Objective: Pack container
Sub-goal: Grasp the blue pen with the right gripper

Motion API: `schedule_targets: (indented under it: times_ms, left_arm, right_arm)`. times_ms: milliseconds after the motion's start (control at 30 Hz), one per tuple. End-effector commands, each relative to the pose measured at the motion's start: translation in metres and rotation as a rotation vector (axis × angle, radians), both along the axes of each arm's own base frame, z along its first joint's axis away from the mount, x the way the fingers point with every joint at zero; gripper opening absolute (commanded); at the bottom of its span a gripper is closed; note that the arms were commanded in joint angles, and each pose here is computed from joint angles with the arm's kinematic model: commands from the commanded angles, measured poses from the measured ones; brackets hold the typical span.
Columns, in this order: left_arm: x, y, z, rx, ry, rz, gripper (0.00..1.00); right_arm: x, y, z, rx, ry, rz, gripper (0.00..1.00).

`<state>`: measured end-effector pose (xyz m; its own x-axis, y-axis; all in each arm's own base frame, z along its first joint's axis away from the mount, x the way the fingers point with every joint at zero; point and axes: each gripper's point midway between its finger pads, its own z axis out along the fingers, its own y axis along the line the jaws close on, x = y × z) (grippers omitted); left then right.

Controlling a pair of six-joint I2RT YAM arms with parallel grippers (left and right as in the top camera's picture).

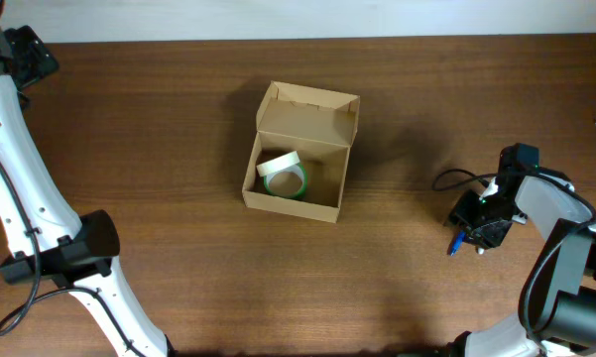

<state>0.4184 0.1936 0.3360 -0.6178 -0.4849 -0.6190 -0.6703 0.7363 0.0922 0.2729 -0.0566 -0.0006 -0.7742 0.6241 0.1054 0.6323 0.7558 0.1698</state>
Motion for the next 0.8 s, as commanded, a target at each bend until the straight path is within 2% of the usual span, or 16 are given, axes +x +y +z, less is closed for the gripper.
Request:
schedule_targets:
  times_ms: [0, 233, 500, 767]
  left_arm:
    - [-0.006, 0.000, 0.009, 0.010, -0.012, -0.004, 1.00]
    - [-0.006, 0.000, 0.009, 0.010, -0.012, -0.004, 1.00]
    - [-0.006, 0.000, 0.009, 0.010, -0.012, -0.004, 1.00]
    - [-0.006, 0.000, 0.009, 0.010, -0.012, -0.004, 1.00]
  right_arm:
    - [-0.006, -0.006, -0.009, -0.049, 0.025, 0.005, 0.51]
    - [-0.012, -0.010, -0.010, -0.073, 0.052, 0.005, 0.51]
    - [-0.036, -0.015, -0.009, -0.116, 0.158, -0.009, 0.50]
    - [-0.023, -0.019, -0.010, -0.131, 0.107, -0.011, 0.50]
